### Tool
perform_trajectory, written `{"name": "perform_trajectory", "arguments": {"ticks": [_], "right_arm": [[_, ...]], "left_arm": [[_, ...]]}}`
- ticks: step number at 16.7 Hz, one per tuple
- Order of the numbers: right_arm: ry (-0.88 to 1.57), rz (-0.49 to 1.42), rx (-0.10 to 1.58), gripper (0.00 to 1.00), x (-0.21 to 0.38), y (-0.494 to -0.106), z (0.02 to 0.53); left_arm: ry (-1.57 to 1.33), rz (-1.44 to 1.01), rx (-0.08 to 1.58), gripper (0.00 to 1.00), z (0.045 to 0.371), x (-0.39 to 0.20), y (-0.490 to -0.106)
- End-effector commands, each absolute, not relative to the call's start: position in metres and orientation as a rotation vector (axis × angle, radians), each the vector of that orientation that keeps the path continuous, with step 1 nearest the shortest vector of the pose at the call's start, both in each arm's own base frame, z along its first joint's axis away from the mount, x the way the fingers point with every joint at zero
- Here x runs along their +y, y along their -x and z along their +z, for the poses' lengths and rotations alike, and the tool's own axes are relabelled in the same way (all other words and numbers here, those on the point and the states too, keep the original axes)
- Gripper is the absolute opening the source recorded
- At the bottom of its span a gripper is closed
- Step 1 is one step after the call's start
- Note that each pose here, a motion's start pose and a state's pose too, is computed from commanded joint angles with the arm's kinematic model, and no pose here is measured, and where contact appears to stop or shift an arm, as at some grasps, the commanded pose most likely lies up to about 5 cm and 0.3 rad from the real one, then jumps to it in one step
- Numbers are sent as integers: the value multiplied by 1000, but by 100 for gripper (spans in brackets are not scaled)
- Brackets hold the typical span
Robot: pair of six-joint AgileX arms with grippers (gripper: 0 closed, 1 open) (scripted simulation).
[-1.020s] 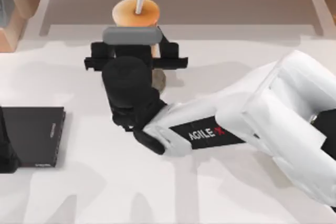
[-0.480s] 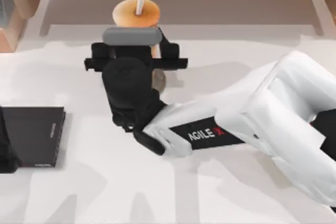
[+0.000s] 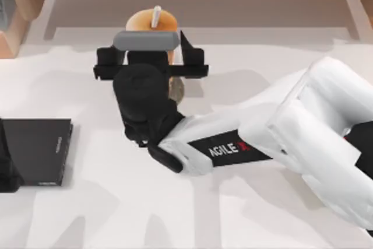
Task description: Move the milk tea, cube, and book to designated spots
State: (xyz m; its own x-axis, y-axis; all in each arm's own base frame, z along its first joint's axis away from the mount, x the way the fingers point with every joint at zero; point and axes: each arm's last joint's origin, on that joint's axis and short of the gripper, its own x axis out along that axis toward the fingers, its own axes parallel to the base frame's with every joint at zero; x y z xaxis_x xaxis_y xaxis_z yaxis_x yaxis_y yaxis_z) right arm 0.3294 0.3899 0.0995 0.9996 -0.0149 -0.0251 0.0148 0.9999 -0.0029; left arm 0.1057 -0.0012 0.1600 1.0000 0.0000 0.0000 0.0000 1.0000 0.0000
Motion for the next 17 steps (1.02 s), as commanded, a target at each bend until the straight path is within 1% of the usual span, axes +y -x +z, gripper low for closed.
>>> {"name": "perform_trajectory", "arguments": {"ticks": [5, 11, 15, 17], "right_arm": [[1, -17, 24, 100, 389, -329, 100], [2, -17, 25, 100, 389, -300, 100], [7, -20, 28, 100, 388, -302, 99], [14, -23, 30, 100, 388, -299, 109]], "left_arm": [[0, 0, 0, 100, 160, -1, -106], [0, 0, 0, 100, 160, -1, -106], [0, 0, 0, 100, 160, -1, -106], [0, 0, 0, 100, 160, -1, -106]]}}
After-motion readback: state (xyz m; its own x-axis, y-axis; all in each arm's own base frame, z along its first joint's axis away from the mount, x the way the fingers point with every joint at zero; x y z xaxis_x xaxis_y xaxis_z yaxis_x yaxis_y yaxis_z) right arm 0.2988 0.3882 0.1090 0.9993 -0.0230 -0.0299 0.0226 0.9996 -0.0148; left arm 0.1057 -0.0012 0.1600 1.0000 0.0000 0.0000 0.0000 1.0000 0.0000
